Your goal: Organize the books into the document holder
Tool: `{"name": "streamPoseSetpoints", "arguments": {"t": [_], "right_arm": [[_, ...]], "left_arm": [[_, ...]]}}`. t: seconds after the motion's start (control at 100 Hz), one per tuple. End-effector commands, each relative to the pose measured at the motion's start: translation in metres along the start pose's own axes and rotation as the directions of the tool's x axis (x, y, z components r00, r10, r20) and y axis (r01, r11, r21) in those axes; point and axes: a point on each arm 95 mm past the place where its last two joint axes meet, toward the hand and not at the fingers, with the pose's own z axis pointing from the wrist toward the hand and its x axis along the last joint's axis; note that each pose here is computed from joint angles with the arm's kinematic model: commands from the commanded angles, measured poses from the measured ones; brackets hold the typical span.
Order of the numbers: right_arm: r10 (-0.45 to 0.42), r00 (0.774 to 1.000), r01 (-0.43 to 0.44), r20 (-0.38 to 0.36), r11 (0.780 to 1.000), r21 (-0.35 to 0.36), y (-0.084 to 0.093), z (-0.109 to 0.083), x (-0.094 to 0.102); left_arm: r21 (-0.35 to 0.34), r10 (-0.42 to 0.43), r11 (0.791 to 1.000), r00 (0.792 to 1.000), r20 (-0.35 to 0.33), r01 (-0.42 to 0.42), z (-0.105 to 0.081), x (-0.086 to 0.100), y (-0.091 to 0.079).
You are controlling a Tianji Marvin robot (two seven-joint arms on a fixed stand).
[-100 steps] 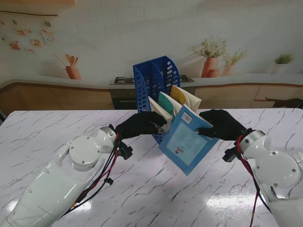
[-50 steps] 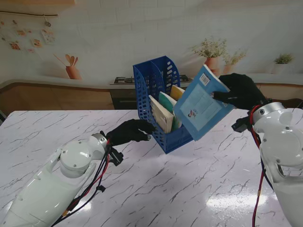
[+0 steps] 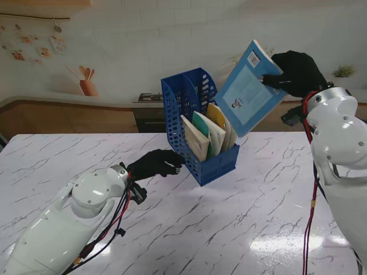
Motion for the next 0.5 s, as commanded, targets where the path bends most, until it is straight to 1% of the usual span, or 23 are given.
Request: {"name": "streamPoseSetpoints", "arguments": {"t": [0.0, 0.08, 0.22, 0.35, 0.49], "right_arm": [[-0.011, 1.000, 0.011, -0.002, 1.000, 0.010, -0.001, 0.011, 0.000], [-0.018, 1.000, 0.018, 0.001, 0.999, 0.039, -0.005, 0.022, -0.002], [-0.038, 0.999, 0.036, 0.015, 0.994, 0.104, -0.014, 0.034, -0.004], [-0.038, 0.999, 0.033, 0.024, 0.985, 0.169, -0.021, 0.043, -0.008], [-0.057, 0.998, 0.049, 0.034, 0.977, 0.208, -0.029, 0.051, -0.013]], "left_arm": [[-0.019, -0.002, 1.000, 1.000, 0.000, 0.002, -0.001, -0.004, 0.003], [-0.022, -0.002, 1.000, 1.000, 0.006, 0.002, -0.001, -0.005, 0.003], [-0.029, -0.006, 1.000, 1.000, 0.017, 0.006, -0.002, -0.007, 0.004], [-0.038, -0.010, 0.999, 1.000, 0.027, 0.011, -0.002, -0.010, 0.004], [-0.044, -0.015, 0.999, 0.999, 0.033, 0.016, -0.002, -0.012, 0.004]]}}
